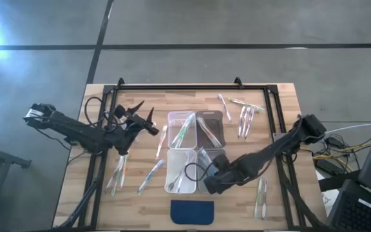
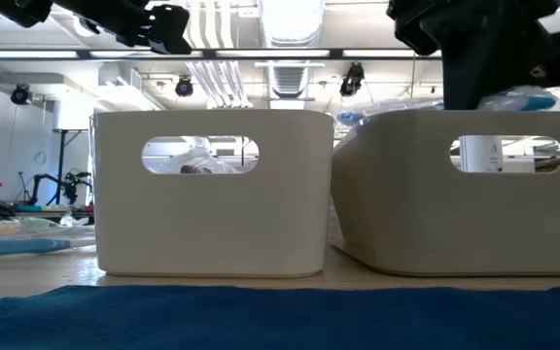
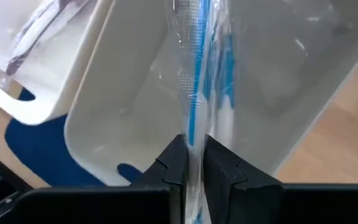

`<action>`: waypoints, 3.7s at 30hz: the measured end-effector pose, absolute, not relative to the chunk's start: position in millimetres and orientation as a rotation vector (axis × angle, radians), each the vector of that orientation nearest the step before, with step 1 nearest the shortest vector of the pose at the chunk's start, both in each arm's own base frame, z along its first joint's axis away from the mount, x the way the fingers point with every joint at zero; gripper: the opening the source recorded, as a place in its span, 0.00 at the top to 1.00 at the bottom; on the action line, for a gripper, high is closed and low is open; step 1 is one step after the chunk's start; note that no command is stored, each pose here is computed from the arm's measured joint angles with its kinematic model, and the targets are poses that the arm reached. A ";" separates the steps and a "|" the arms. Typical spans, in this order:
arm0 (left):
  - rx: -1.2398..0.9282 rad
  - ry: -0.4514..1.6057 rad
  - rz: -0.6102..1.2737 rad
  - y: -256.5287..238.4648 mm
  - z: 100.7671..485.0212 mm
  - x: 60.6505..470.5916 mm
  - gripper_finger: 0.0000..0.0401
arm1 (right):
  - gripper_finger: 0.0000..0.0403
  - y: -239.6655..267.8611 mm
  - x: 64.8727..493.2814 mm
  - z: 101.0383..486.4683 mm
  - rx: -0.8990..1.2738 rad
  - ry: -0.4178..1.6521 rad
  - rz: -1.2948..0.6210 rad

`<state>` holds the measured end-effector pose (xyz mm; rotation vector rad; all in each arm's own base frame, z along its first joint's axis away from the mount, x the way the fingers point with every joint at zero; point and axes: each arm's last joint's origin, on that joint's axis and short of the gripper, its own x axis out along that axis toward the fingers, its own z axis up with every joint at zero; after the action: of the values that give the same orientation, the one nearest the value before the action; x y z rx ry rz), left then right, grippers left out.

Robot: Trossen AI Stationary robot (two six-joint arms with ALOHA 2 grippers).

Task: Pick & Place Toothbrushes
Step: Put the blue toothbrush into the gray bin, then put the orange toothbrush into the black bin

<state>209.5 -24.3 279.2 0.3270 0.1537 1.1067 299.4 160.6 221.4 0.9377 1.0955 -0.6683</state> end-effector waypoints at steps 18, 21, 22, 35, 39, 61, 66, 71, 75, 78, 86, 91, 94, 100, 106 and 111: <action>0.339 0.168 1.107 -24.3 277.5 209.7 0.46 | 0.94 165.7 304.8 209.1 0.920 1.206 -0.701; 0.338 0.167 1.107 -24.3 277.5 209.7 0.46 | 0.94 164.5 304.2 207.3 0.917 1.209 -0.708; 0.338 0.167 1.107 -24.3 277.5 209.7 0.46 | 0.94 163.9 304.1 206.6 0.915 1.210 -0.710; 0.333 0.163 1.106 -24.4 277.6 209.7 0.46 | 0.94 149.6 309.1 202.1 0.887 1.244 -0.690; 0.332 0.163 1.106 -24.4 277.6 209.7 0.46 | 0.94 149.7 309.0 201.6 0.887 1.244 -0.687; 0.335 0.164 1.104 -24.4 277.3 209.9 0.46 | 0.93 148.3 317.7 179.2 0.865 1.308 -0.664; 0.335 0.165 1.104 -24.3 277.3 210.0 0.46 | 0.90 147.8 316.8 177.5 0.863 1.311 -0.668; 0.336 0.165 1.104 -24.4 277.3 209.9 0.46 | 0.86 148.0 316.9 177.4 0.874 1.320 -0.663; 0.335 0.166 1.107 -24.4 277.3 209.9 0.46 | 0.80 148.3 317.1 177.5 0.876 1.322 -0.656; 0.336 0.166 1.107 -24.4 277.2 209.9 0.46 | 0.75 148.4 317.2 177.5 0.876 1.323 -0.655; 0.338 0.168 1.106 -24.4 277.1 209.9 0.46 | 0.60 146.9 318.5 178.9 0.883 1.326 -0.642; 0.345 0.172 1.106 -24.4 277.0 209.9 0.46 | 0.54 147.6 325.5 189.7 0.880 1.305 -0.594; 0.345 0.173 1.106 -24.4 277.0 209.9 0.46 | 0.53 147.7 328.5 201.8 0.869 1.286 -0.574; 0.345 0.173 1.105 -24.4 276.8 209.9 0.46 | 0.57 139.0 316.7 234.9 0.795 1.229 -0.657; 0.345 0.172 1.102 -24.4 276.8 210.0 0.46 | 0.64 118.8 283.6 267.9 0.683 1.203 -0.853; 0.345 0.172 1.102 -24.4 276.8 210.0 0.46 | 0.69 89.4 256.9 284.3 0.608 1.165 -1.032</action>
<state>210.0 -24.4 276.8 0.3447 0.1718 1.1022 256.9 89.4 284.3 0.6085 1.1646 -1.0320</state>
